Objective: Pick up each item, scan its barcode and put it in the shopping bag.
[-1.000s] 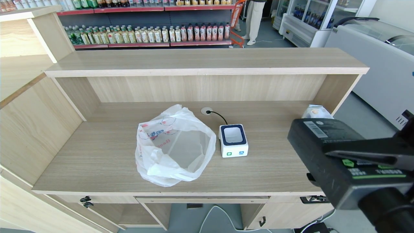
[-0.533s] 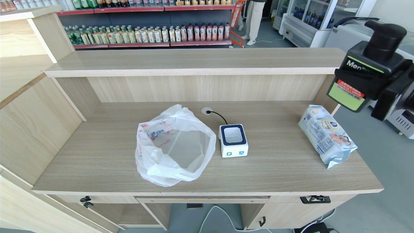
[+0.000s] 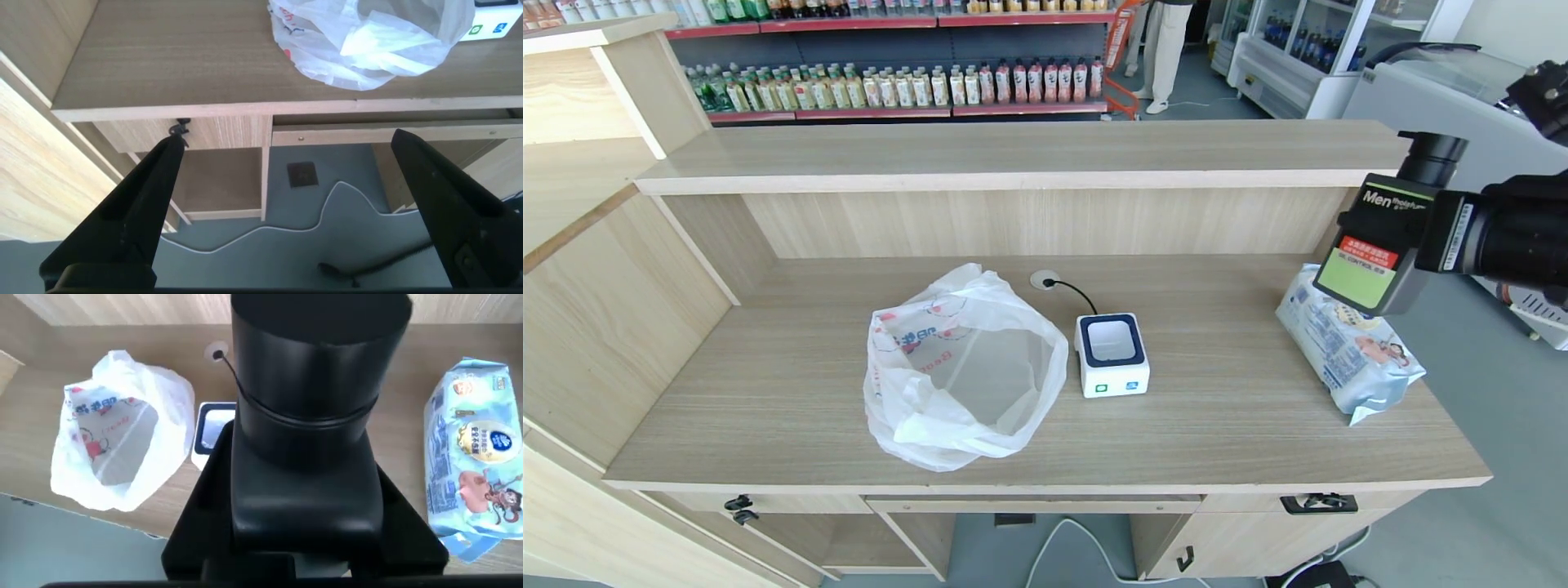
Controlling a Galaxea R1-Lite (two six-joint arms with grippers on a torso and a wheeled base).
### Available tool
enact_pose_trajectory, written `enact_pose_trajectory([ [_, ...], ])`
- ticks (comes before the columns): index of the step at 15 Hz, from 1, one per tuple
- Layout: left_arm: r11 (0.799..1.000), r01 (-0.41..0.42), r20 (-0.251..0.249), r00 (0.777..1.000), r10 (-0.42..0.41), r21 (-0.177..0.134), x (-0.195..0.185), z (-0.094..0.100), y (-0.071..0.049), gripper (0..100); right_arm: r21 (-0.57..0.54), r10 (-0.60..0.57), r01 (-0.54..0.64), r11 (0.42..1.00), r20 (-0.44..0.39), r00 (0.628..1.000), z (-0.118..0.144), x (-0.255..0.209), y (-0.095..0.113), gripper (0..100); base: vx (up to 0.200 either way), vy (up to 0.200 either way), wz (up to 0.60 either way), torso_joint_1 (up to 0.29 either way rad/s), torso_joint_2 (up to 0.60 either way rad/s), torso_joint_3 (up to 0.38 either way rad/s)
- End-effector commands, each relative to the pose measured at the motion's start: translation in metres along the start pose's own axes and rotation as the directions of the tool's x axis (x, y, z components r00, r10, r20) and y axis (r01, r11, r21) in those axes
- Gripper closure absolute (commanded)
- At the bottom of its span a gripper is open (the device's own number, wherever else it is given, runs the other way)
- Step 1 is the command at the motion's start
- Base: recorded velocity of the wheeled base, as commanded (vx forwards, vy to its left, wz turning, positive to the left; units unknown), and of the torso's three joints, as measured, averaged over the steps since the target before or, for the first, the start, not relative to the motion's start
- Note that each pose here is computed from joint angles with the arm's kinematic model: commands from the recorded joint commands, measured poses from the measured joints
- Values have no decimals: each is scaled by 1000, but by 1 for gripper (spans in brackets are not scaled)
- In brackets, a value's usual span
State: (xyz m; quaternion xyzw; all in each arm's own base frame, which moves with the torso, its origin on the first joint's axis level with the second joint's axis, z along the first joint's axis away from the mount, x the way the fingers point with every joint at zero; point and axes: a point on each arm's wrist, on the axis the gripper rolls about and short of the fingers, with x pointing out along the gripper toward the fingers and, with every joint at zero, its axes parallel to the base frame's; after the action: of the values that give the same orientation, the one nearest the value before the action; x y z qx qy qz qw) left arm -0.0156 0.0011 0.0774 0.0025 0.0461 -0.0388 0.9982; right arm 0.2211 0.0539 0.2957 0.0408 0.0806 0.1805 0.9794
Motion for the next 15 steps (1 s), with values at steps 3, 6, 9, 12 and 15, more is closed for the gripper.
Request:
enact_pose_trajectory([
  [3,1000,1,-1,1000,-1,0,0,0,0,0,-126,124,-116,985,51,991,3,22,-2,100,0,0,0,0,0,0],
  [6,1000,1,-1,1000,-1,0,0,0,0,0,-344,105,-82,935,48,993,2,27,-10,100,0,0,0,0,0,0],
  [9,1000,1,-1,1000,-1,0,0,0,0,0,-376,85,-54,925,68,994,5,14,-13,100,0,0,0,0,0,0],
  [12,1000,1,-1,1000,-1,0,0,0,0,0,-374,117,-85,924,64,991,3,0,-8,100,0,0,0,0,0,0],
  [15,1000,1,-1,1000,-1,1,0,0,0,0,-385,195,-149,911,83,977,7,-6,-5,100,0,0,600,-1,2,2],
])
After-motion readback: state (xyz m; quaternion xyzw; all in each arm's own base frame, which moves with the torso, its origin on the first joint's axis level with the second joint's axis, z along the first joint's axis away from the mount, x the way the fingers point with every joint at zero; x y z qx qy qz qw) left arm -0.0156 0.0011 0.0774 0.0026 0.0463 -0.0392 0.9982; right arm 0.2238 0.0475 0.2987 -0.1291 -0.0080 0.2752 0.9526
